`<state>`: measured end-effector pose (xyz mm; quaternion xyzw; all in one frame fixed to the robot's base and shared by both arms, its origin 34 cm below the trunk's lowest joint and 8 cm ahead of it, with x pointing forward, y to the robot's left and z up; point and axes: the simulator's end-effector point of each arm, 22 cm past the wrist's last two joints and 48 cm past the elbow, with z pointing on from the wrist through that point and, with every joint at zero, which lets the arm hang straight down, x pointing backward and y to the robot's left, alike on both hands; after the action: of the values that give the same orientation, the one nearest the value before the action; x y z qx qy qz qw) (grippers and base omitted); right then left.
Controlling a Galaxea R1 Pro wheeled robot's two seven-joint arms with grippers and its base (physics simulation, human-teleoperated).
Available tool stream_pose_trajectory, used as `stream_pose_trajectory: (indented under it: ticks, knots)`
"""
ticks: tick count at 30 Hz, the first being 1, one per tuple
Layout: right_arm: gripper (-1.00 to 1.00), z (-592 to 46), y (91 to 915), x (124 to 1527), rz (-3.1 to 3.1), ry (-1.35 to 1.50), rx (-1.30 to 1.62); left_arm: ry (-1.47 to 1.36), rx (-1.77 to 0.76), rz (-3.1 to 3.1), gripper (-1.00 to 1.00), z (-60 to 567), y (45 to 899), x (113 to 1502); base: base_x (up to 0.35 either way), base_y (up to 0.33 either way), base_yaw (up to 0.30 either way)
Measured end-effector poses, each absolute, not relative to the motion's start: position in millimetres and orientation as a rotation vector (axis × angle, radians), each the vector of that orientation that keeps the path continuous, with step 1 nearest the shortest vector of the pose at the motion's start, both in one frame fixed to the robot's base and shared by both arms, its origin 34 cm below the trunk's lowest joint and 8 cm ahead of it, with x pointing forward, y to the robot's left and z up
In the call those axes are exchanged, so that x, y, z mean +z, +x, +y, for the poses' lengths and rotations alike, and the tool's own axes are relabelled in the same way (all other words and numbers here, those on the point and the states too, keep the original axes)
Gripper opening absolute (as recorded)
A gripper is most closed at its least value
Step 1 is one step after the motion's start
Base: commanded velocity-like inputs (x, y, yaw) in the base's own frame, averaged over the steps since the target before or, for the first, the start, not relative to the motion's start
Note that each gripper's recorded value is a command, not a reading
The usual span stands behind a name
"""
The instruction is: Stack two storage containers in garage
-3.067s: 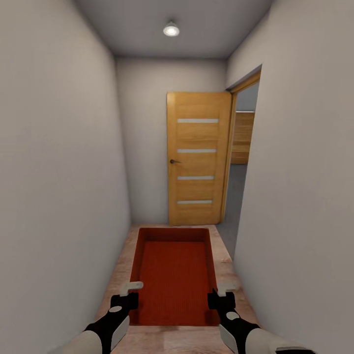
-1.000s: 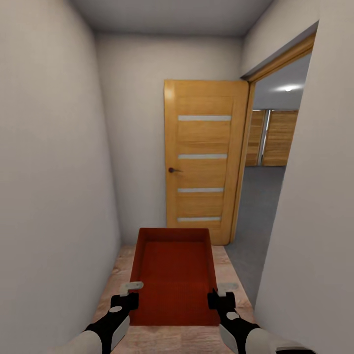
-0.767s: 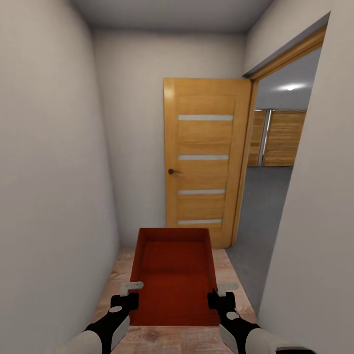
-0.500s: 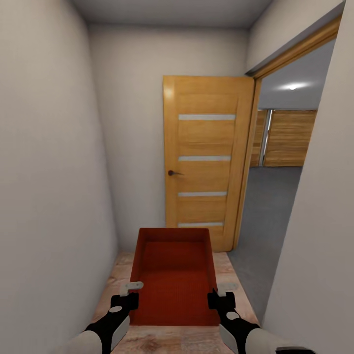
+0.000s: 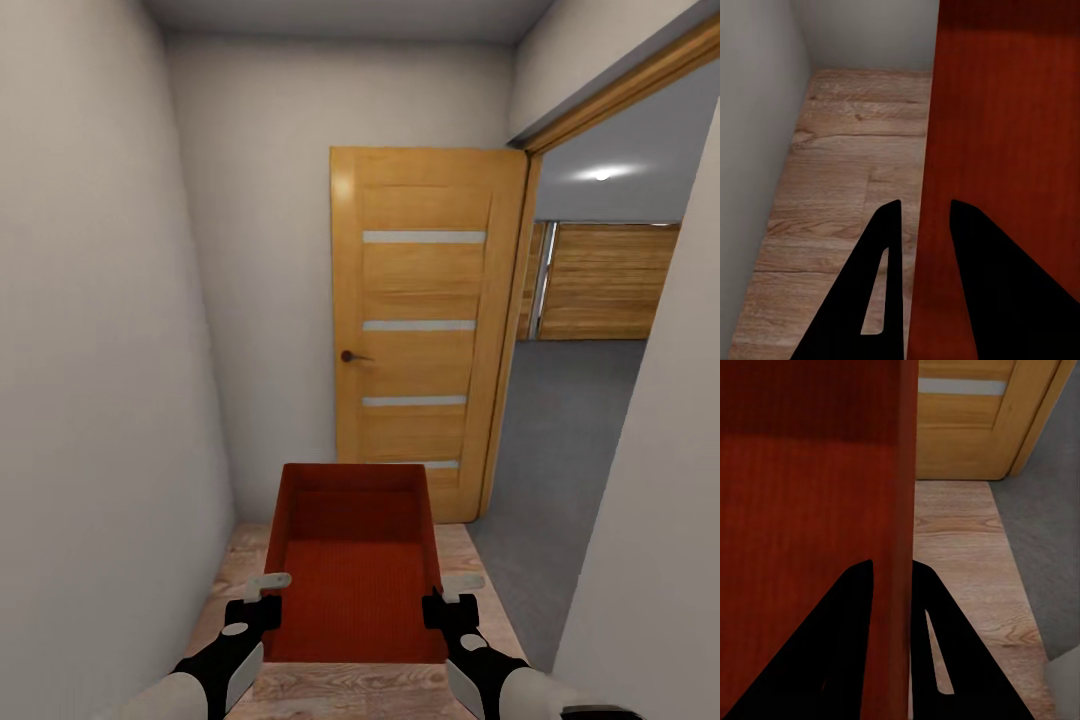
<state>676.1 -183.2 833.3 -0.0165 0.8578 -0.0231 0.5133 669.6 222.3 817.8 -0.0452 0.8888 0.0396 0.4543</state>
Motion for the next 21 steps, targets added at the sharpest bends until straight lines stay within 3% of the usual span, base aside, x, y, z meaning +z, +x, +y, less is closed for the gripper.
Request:
stream_pose_trajectory:
  ticks: [5, 21]
  knots:
    - [-1.0, -182.5, 676.0, 833.4, 2.062, -0.039, -0.057, -0.111, 0.096, 2.194, -1.0, 223.0, 669.7, 817.8, 0.006, 0.0, -0.082]
    - [-1.0, -182.6, 676.0, 833.3, 2.062, -0.039, -0.057, -0.111, 0.096, 2.194, -1.0, 222.9, 669.8, 817.7, 0.0, 0.0, -0.269]
